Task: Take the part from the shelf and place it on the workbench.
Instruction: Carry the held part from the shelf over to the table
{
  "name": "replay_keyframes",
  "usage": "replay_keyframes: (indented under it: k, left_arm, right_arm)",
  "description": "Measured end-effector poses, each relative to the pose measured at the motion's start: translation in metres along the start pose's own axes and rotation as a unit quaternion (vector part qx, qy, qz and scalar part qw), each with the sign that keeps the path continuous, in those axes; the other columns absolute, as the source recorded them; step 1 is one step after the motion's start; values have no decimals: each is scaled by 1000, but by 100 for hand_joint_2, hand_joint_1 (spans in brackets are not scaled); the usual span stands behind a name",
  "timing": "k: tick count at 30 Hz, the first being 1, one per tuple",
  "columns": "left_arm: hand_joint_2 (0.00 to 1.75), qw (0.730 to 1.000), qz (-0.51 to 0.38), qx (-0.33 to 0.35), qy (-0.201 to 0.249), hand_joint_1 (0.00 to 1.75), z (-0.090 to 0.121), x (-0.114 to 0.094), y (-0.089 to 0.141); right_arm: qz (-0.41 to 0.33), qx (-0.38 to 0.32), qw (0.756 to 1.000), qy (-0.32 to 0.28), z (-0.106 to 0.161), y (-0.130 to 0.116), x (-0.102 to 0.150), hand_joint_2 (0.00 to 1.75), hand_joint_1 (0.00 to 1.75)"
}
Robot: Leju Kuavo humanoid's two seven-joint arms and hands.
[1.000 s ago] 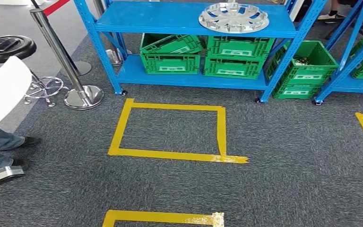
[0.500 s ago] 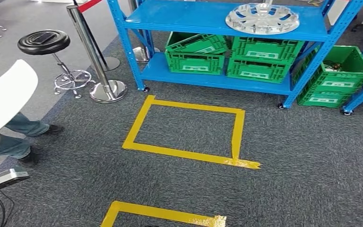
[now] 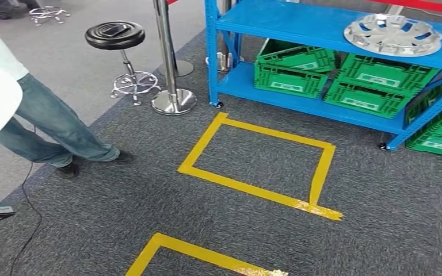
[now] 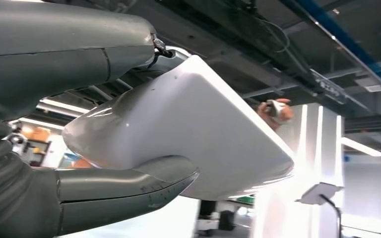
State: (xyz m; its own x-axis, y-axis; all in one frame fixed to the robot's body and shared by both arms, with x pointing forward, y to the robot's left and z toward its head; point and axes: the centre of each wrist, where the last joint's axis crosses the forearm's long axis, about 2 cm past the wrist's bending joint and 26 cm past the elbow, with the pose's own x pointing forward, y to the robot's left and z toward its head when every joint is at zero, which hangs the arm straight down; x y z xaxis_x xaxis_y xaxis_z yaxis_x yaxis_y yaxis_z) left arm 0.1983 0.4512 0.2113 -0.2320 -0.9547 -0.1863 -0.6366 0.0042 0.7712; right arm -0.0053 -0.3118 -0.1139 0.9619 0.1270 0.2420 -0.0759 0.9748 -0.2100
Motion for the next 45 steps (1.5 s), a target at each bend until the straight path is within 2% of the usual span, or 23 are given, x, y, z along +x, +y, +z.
replay_keyframes:
  k: [15, 25, 38, 45]
  left_arm:
    - [175, 1000, -1, -1, -15, 175, 0, -2, 4]
    - [175, 1000, 29, 5, 2, 175, -14, -7, 5]
    - [175, 998, 57, -14, 14, 175, -11, 1, 1]
    - [175, 998, 65, -17, 13, 175, -16, 7, -3]
  right_arm:
    - [-3, -6, 1000, -8, -1, 0, 6, 0, 0]
    - [-1, -12, 1000, 8, -2, 1, 11, 0, 0]
    - [10, -7, 1000, 11, -1, 4, 10, 0, 0]
    - [23, -8, 1000, 5, -1, 5, 12, 0, 0]
